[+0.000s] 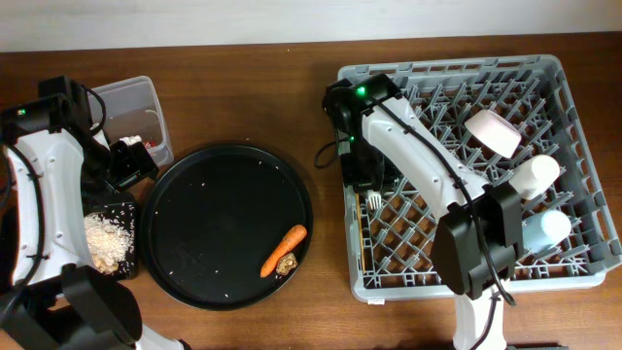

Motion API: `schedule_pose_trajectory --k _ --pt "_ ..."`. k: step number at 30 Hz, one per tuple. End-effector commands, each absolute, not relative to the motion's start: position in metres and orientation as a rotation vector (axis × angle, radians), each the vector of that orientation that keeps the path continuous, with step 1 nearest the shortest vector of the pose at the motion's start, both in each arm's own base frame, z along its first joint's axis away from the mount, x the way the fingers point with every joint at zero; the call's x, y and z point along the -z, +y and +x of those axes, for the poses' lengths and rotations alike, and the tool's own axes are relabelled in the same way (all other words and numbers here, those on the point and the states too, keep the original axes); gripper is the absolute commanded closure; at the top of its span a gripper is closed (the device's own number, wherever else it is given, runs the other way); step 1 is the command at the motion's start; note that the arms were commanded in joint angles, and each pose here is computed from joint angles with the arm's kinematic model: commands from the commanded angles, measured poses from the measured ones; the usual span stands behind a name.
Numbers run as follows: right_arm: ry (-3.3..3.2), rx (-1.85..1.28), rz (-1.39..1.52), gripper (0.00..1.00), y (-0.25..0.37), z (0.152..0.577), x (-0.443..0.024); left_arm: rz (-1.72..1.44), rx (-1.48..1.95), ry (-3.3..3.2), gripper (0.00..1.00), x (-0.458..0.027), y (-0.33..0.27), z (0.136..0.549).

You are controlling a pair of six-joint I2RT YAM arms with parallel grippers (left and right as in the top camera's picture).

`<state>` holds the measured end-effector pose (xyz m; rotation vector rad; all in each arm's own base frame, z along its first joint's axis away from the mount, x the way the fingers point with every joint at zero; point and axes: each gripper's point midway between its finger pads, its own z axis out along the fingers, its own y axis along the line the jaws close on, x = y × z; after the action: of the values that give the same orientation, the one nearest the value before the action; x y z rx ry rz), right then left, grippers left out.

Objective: Sort waste into correct bins and load items into the dishwasher rack
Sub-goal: 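Carry the white fork into the rack's left side and release it, then grasp the carrot with the left gripper and drop it on the black tray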

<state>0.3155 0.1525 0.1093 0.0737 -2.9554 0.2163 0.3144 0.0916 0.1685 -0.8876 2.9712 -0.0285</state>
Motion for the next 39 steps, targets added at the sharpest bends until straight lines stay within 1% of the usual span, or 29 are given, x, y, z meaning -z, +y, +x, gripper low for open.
schedule_pose_trajectory --k 1,5,7,9,13,15,18,19,21,22,23,25,28,30,32,36,39 --pt "-2.946 -0.237 0.079 0.76 0.146 0.31 -0.101 -0.896 0.035 2.959 0.01 -0.171 0.09 0.316" --pt "-2.943 -0.232 0.08 0.75 0.146 0.309 -0.094 -0.896 0.035 2.959 0.01 -0.171 0.09 0.316" --pt "-2.948 -0.207 0.087 0.6 0.149 0.31 -0.093 -0.896 0.035 2.959 0.01 -0.171 0.09 0.316" --pt "-2.944 -0.15 0.114 0.59 0.156 0.31 -0.093 -0.896 0.035 2.958 0.01 -0.171 0.09 0.316" --pt "-2.958 -0.141 0.114 0.59 0.156 0.311 -0.097 -0.896 0.035 2.959 0.01 -0.171 0.09 0.316" --pt "-3.015 -0.105 0.116 0.58 0.158 0.313 -0.117 -0.895 0.035 2.959 0.01 -0.171 0.09 0.316" --pt "-3.194 0.016 0.065 0.57 0.145 0.32 -0.177 -0.894 0.048 2.96 0.01 -0.171 0.089 0.316" --pt "-3.254 0.055 0.003 0.54 0.131 0.322 -0.196 -0.89 0.066 2.96 0.01 -0.171 0.086 0.317" --pt "-3.322 0.087 -0.086 0.45 0.103 0.324 -0.22 -0.838 0.071 2.975 0.01 -0.171 0.078 0.319" --pt "-3.346 0.086 -0.155 0.37 0.073 0.323 -0.233 -0.791 0.072 2.988 0.01 -0.171 0.069 0.321" --pt "-3.34 0.077 -0.191 0.35 0.057 0.32 -0.236 -0.728 0.074 3.002 0.01 -0.171 0.058 0.324" --pt "-3.283 0.035 -0.262 0.34 0.019 0.309 -0.235 -0.523 0.076 3.041 0.01 -0.171 0.024 0.33" --pt "-3.244 0.012 -0.318 0.34 -0.01 0.301 -0.232 -0.135 0.085 3.094 0.01 -0.169 -0.038 0.327" --pt "-3.228 0.008 -0.393 0.32 -0.023 0.299 -0.232 0.118 0.082 3.12 0.01 -0.16 -0.078 0.315" --pt "-3.226 0.006 -0.416 0.3 -0.028 0.299 -0.232 0.305 0.073 3.141 0.01 -0.138 -0.112 0.299" --pt "-3.228 0.006 -0.416 0.3 -0.028 0.299 -0.232 0.535 0.096 3.153 0.01 -0.086 -0.153 0.267" --pt "-3.229 0.006 -0.416 0.3 -0.028 0.299 -0.232 0.605 0.09 3.148 0.01 -0.054 -0.16 0.252"
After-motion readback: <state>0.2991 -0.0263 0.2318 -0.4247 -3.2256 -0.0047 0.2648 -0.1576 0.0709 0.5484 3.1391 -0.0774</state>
